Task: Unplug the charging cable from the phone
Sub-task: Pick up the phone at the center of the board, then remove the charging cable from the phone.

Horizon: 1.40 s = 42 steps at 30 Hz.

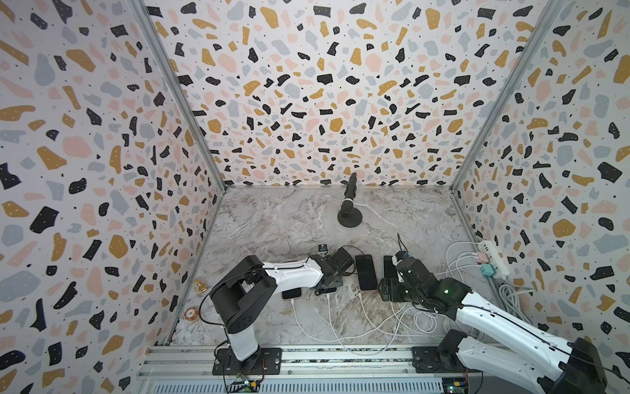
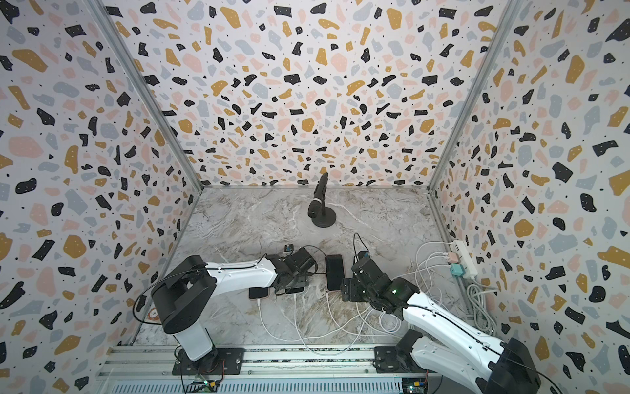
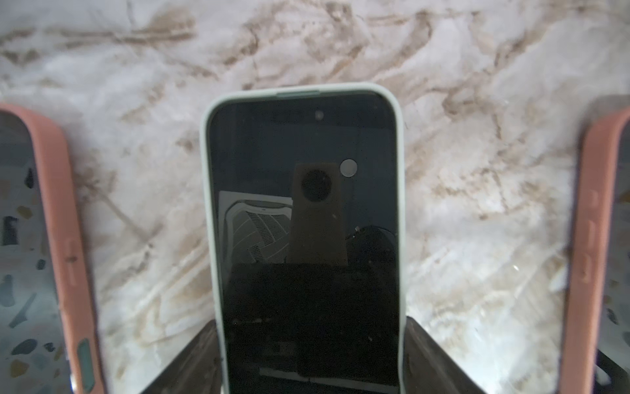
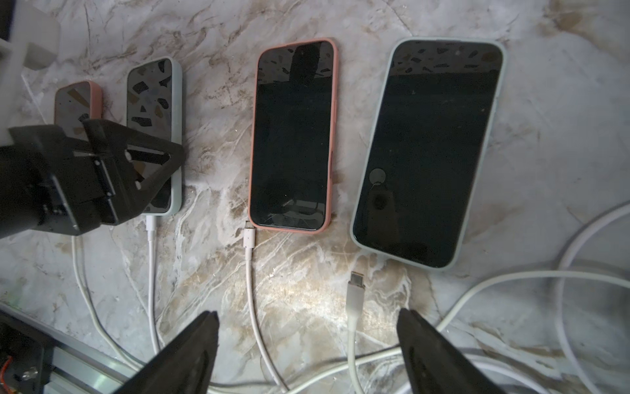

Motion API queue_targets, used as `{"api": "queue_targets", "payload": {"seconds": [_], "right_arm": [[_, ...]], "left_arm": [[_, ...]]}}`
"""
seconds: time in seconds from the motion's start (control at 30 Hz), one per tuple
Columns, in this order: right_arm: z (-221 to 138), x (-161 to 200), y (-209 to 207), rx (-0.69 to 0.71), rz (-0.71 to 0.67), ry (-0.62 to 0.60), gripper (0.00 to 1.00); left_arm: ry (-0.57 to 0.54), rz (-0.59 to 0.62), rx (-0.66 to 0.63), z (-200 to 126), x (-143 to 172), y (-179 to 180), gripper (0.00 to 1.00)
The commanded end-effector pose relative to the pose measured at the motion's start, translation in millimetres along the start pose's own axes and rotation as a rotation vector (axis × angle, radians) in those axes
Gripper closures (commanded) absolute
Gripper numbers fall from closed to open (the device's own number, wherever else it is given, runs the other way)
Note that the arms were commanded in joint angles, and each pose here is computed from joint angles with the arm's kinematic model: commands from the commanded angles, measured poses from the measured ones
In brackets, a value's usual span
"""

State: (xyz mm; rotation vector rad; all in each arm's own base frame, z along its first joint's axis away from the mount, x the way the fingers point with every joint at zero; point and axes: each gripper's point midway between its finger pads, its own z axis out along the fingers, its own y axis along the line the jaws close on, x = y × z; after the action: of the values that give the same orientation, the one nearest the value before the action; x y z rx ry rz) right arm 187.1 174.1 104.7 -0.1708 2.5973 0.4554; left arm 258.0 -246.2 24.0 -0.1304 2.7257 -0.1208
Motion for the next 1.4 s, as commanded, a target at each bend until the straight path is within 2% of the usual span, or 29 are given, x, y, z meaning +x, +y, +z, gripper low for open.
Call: {"api": "queue_targets", "payload": {"seconds": [0.0,0.07,0.2,0.3,0.43,0.53,0.63,1.0,1.1,1.27,1.37], "right_arm": [[-6,-16,7,0.03,-0.103,-0.106,0.15],[-7,-21,10,0.015,-0.136,-0.176,0.15],[-16,-30,13,-0.04,-0.116,-0.281,0.12],[-17,-26,32,-0.144,-0.126,-0.255,0.12],[-3,-8,70,-0.339,-0.173,-0.155,0.16],[8,4,82,-0.393,-0.188,-0.131,0.18],[6,7,101,-0.458,-0.221,-0.161,0.18],[23,22,134,-0.548,-0.305,-0.145,0.25],[24,23,140,-0.57,-0.32,-0.142,0.28],[21,21,145,-0.596,-0.332,-0.16,0.29],[22,25,146,-0.609,-0.35,-0.143,0.31]], "left_arm": [[-0.08,-0.016,0.13,-23,-14,-20,0.37],[-0.112,-0.031,0.163,-30,-19,-21,0.38],[-0.187,-0.068,0.249,-48,-29,-27,0.37],[-0.246,-0.095,0.316,-64,-37,-33,0.37],[-0.301,-0.119,0.355,-80,-44,-33,0.38],[-0.334,-0.151,0.372,-87,-47,-28,0.38],[-0.366,-0.179,0.385,-95,-51,-22,0.39],[-0.364,-0.243,0.381,-103,-54,-17,0.39],[-0.382,-0.28,0.4,-109,-56,-14,0.39],[-0.421,-0.307,0.406,-119,-61,-6,0.39],[-0.439,-0.295,0.424,-124,-63,-6,0.39]]}}
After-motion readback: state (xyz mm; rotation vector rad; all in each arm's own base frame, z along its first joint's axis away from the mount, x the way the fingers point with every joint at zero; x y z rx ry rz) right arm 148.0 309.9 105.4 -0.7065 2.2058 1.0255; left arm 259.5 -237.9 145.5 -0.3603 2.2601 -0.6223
